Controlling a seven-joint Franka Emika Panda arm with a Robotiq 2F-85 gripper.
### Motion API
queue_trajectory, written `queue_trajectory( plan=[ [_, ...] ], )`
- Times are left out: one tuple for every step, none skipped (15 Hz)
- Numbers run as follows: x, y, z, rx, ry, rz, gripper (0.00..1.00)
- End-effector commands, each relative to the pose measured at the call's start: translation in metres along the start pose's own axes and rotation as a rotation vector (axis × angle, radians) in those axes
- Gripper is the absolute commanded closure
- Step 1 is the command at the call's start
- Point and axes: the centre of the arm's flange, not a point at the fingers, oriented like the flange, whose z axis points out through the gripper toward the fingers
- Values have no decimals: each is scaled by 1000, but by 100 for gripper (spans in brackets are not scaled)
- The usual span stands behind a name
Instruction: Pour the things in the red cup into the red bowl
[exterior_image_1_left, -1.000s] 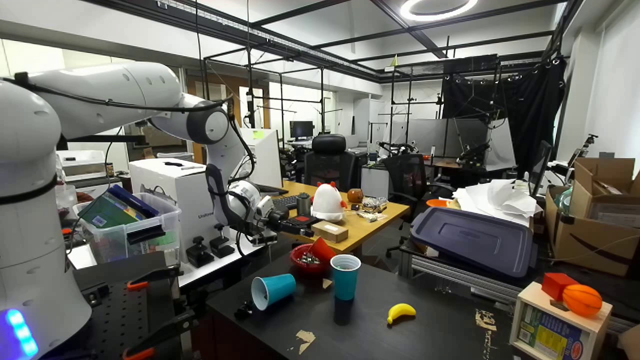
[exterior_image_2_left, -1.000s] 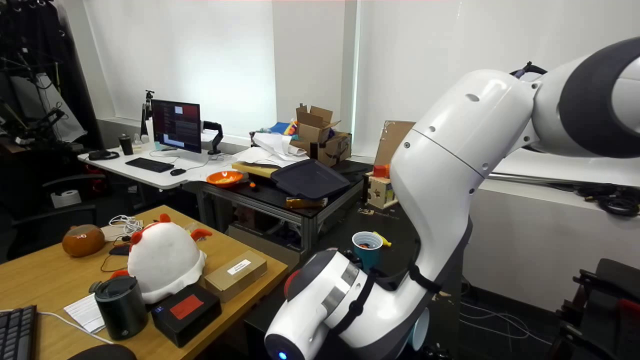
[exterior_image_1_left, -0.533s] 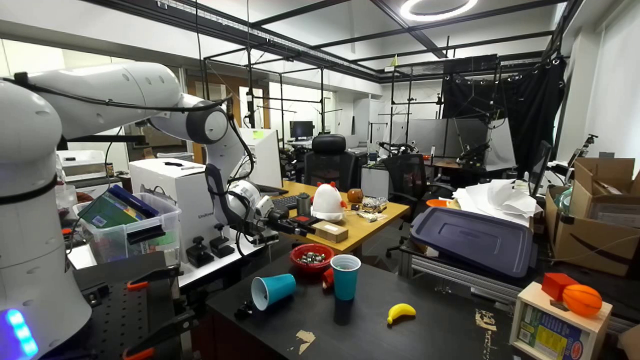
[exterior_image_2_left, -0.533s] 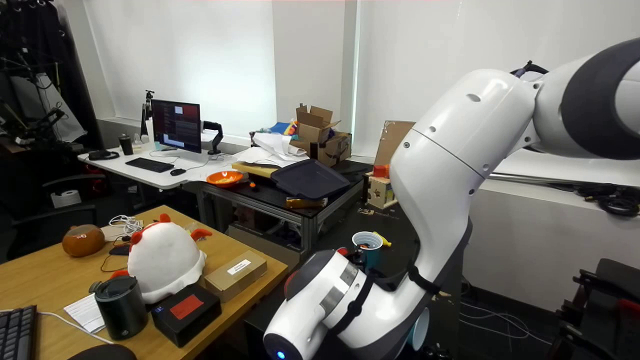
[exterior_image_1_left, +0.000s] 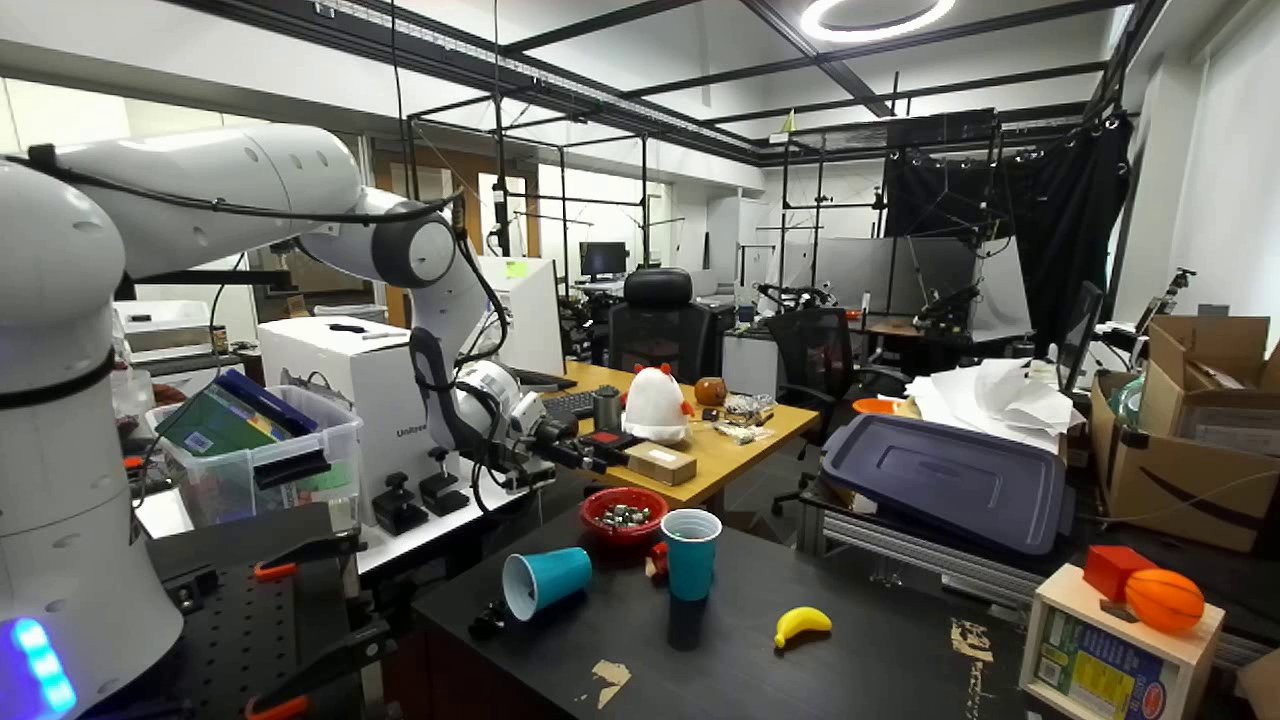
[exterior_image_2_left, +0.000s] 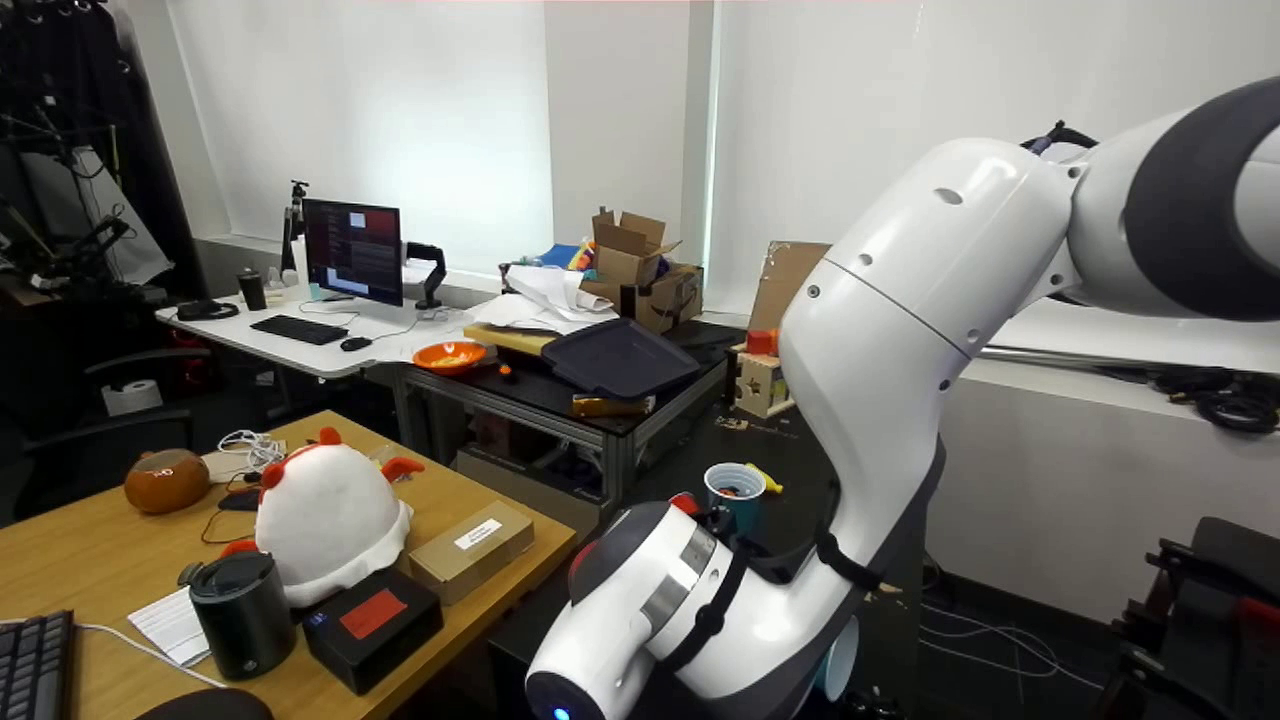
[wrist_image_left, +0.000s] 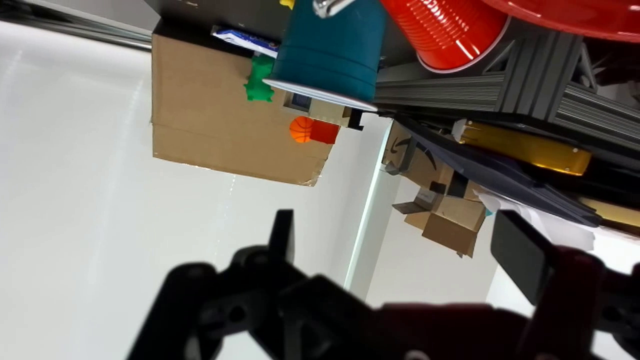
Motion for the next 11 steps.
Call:
queue_trajectory(
  plan=[
    [3, -3, -2, 46, -2, 14, 0],
    [3, -4, -2, 57, -6, -25, 0],
    [-1, -2, -3, 24, -7, -4, 0],
    [-1, -3, -3, 32, -9, -12, 0],
    [-1, -4, -4, 36, -10, -14, 0],
    [-1, -4, -4, 38, -10, -15, 0],
    [-1, -4, -4, 38, -10, -15, 0],
    [-1, -4, -4, 38, -10, -15, 0],
    [-1, -4, -4, 39, -10, -15, 0],
    [-1, -4, -4, 39, -11, -15, 0],
    [-1, -4, -4, 39, -11, -15, 0]
  ],
)
